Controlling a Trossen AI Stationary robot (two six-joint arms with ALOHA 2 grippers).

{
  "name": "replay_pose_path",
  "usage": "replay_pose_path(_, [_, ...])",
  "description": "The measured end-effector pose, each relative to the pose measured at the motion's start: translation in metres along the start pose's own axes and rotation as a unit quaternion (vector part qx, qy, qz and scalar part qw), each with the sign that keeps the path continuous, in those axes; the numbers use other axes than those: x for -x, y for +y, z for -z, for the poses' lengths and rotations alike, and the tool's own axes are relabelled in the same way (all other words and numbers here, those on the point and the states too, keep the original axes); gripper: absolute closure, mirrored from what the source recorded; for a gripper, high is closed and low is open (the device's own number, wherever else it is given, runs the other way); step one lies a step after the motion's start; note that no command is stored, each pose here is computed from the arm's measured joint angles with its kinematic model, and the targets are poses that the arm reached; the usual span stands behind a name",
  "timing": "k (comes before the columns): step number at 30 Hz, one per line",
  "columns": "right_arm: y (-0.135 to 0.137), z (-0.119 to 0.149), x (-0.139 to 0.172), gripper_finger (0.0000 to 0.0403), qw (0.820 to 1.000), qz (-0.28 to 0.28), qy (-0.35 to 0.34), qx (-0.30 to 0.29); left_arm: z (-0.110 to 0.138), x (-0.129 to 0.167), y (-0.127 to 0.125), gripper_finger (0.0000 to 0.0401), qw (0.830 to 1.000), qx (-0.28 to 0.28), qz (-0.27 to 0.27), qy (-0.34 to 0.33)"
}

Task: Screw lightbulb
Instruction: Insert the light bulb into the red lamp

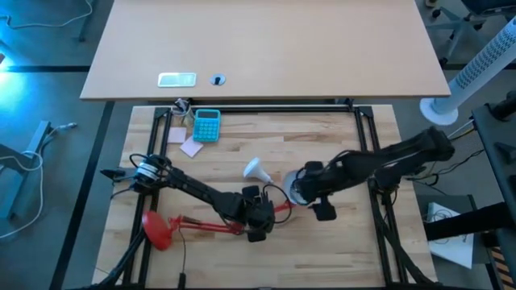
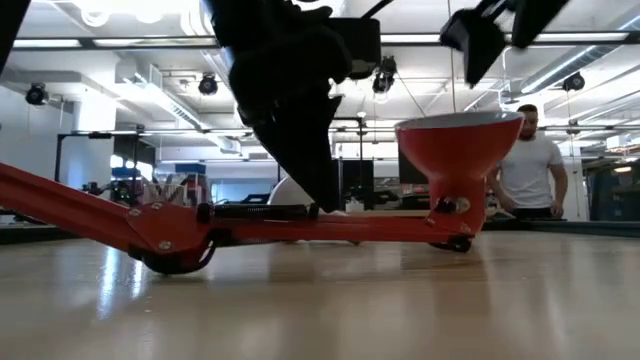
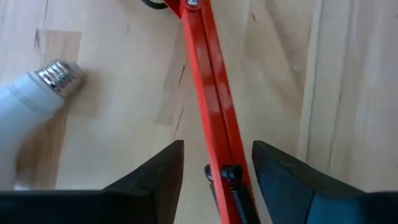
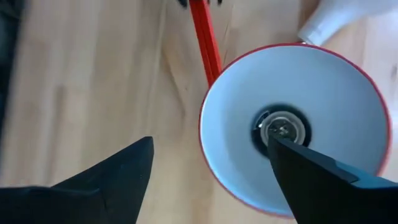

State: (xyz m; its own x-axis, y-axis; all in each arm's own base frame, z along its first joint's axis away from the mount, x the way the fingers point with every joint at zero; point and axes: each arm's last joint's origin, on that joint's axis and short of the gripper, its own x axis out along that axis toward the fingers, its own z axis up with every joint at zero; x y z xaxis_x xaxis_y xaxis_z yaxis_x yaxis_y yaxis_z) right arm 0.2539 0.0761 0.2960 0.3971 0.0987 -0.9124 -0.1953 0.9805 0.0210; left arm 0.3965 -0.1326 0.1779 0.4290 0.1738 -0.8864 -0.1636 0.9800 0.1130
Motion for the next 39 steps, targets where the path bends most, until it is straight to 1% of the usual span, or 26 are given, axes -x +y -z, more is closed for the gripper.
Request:
replay_pose_path(4, [0.005,-0.004,-0.016,0.0115,0.997,0.014,0.024,0.076,0.003,-0.003,0.001,0.0219,1.0,0.007,0.001,0.006])
replay_pose_path(5, [0.005,-0.004,-0.018,0.012,0.996,0.017,0.028,0.086,0.004,-0.003,0.001,0.0219,1.0,0.013,0.0,0.008])
replay_pose_path(7, [0.005,-0.003,-0.017,0.0128,0.996,0.021,0.028,0.087,0.003,-0.003,0.001,0.0219,1.0,0.03,0.001,0.007])
replay_pose_path(9, [0.004,0.0,-0.005,0.0135,0.997,0.028,0.009,0.067,0.002,-0.002,0.001,0.0219,0.999,0.043,0.003,0.004])
replay_pose_path(12, [-0.001,0.006,0.022,0.0139,0.999,0.034,-0.039,0.017,0.0,0.005,-0.002,0.0219,0.998,0.055,0.009,-0.004])
replay_pose_path(15, [-0.013,0.018,0.044,0.0136,0.994,0.068,-0.074,-0.05,-0.004,0.018,-0.006,0.0219,0.998,0.059,0.021,-0.022])
replay_pose_path(18, [-0.027,0.028,0.055,0.0131,0.986,0.093,-0.09,-0.105,-0.008,0.036,-0.005,0.0219,0.997,0.064,0.035,-0.039])
replay_pose_path(20, [-0.034,0.033,0.062,0.0131,0.981,0.098,-0.102,-0.133,-0.012,0.054,0.001,0.0219,0.994,0.084,0.044,-0.057])
replay_pose_path(22, [-0.038,0.037,0.069,0.0133,0.977,0.1,-0.118,-0.147,-0.013,0.069,0.016,0.0219,0.99,0.116,0.045,-0.064])
replay_pose_path(24, [-0.04,0.041,0.075,0.0136,0.974,0.105,-0.132,-0.154,-0.013,0.076,0.036,0.0218,0.982,0.174,0.034,-0.064])
replay_pose_path(25, [-0.041,0.042,0.076,0.0137,0.972,0.109,-0.136,-0.16,-0.013,0.075,0.047,0.0217,0.973,0.218,0.02,-0.069])
replay_pose_path(26, [-0.043,0.043,0.078,0.0138,0.969,0.112,-0.141,-0.169,-0.011,0.075,0.058,0.0215,0.957,0.277,0.009,-0.081])
replay_pose_path(27, [-0.044,0.043,0.078,0.0137,0.966,0.113,-0.143,-0.185,-0.009,0.075,0.068,0.0212,0.932,0.35,-0.002,-0.095])
replay_pose_path(28, [-0.047,0.044,0.079,0.0135,0.962,0.111,-0.144,-0.204,-0.006,0.073,0.076,0.0207,0.898,0.427,-0.003,-0.106])
replay_pose_path(29, [-0.049,0.045,0.079,0.013,0.958,0.11,-0.146,-0.221,-0.003,0.072,0.083,0.0202,0.862,0.493,0.004,-0.118])
replay_pose_path(30, [-0.05,0.045,0.079,0.0124,0.956,0.106,-0.144,-0.234,0.002,0.069,0.087,0.0196,0.828,0.546,0.014,-0.126])
replay_pose_path(32, [-0.052,0.047,0.078,0.0106,0.952,0.104,-0.138,-0.253,0.013,0.057,0.09,0.0182,0.766,0.627,0.023,-0.139])
replay_pose_path(33, [-0.053,0.048,0.079,0.0096,0.949,0.104,-0.139,-0.262,0.018,0.05,0.09,0.0176,0.738,0.658,0.027,-0.147])
replay_pose_path(34, [-0.053,0.049,0.08,0.0086,0.947,0.103,-0.138,-0.27,0.022,0.044,0.09,0.017,0.712,0.683,0.035,-0.158])
replay_pose_path(35, [-0.054,0.049,0.08,0.0077,0.945,0.103,-0.138,-0.278,0.024,0.04,0.09,0.0164,0.69,0.701,0.045,-0.173])
replay_pose_path(37, [-0.054,0.05,0.081,0.0061,0.943,0.101,-0.138,-0.285,0.021,0.032,0.089,0.0155,0.664,0.716,0.068,-0.204])
replay_pose_path(38, [-0.054,0.05,0.081,0.0056,0.943,0.101,-0.14,-0.285,0.02,0.029,0.09,0.0152,0.661,0.717,0.071,-0.21])
replay_pose_path(39, [-0.054,0.05,0.081,0.0053,0.942,0.103,-0.141,-0.286,0.021,0.023,0.091,0.0149,0.666,0.713,0.062,-0.211])
